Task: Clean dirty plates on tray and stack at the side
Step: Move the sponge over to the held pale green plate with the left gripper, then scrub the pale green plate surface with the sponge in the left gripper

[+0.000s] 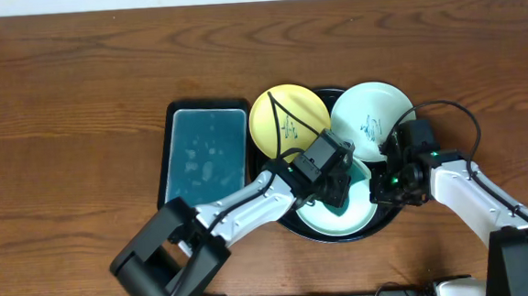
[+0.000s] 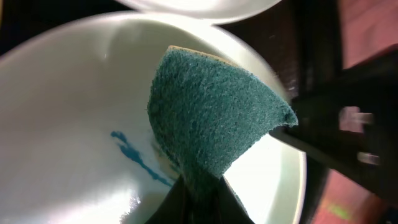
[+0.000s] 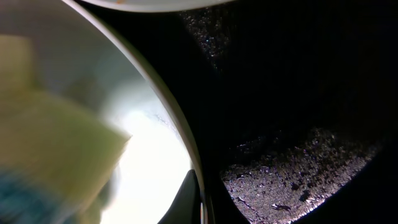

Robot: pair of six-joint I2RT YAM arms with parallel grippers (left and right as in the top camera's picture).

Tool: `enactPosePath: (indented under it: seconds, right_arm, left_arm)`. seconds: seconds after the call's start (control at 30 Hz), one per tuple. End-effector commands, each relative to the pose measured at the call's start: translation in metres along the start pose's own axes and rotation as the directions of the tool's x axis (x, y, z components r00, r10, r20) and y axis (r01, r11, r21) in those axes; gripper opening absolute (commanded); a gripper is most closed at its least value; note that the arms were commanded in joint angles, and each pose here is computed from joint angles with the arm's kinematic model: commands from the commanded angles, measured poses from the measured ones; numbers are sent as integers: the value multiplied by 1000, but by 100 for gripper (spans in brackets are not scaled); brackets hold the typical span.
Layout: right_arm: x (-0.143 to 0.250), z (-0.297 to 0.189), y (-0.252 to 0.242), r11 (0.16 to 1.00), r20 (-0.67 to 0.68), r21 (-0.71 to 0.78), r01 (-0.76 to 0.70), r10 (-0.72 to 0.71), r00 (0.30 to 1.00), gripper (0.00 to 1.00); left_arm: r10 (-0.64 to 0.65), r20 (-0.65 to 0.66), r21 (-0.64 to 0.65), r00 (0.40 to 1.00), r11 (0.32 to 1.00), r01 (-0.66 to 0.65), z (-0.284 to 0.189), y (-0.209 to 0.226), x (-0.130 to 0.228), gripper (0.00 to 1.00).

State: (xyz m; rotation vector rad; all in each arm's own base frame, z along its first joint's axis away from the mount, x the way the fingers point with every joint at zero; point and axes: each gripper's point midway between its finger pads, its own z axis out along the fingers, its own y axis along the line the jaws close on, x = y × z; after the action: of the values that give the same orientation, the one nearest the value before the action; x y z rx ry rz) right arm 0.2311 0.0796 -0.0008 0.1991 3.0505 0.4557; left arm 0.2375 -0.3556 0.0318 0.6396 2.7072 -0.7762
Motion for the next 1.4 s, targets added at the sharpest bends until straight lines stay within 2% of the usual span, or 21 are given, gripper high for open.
enactPosePath:
  seconds: [0.0, 0.13, 0.3, 0.37, 0.57, 0.77, 0.9, 1.0, 1.13, 1.37]
  right_arm:
    - [17, 10, -12, 998, -49, 50, -23, 25, 998, 1]
    - [17, 10, -12, 998, -49, 51, -23, 25, 998, 1]
    - [17, 10, -12, 998, -49, 51, -23, 25, 998, 1]
    - [17, 10, -12, 998, -49, 51, -23, 25, 998, 1]
    - [17, 10, -12, 998, -50, 51, -23, 25, 998, 1]
    - [17, 10, -12, 998, -50, 51, -23, 25, 998, 1]
    - [17, 10, -12, 998, -49, 51, -23, 25, 998, 1]
    - [17, 10, -12, 998, -49, 50, -23, 25, 998, 1]
    - [17, 10, -12, 998, -49, 50, -23, 25, 998, 1]
    - [17, 10, -12, 998, -49, 50, -23, 25, 998, 1]
  left_arm:
    - [-10, -23, -3, 1000, 1000, 10, 10, 2, 2, 8]
    - [-27, -40, -123, 999, 992, 22, 13, 26, 10, 7]
    - [-24, -3, -421, 1000, 907, 21, -3, 82, 12, 7]
    - [-18, 7, -494, 1000, 869, 19, -10, 97, 11, 7]
    - [-29, 18, -527, 999, 849, 34, -15, 106, 10, 8]
    - [-136, 55, -534, 989, 833, 144, -16, 108, 17, 7]
    - [-176, 30, -439, 984, 882, 171, -6, 89, 20, 8]
    - [-156, -53, -234, 986, 962, 140, 8, 49, 22, 8]
    - [-42, -109, -3, 993, 999, 42, 15, 1, 23, 8]
    - [20, -127, 35, 992, 999, -15, 19, -21, 35, 8]
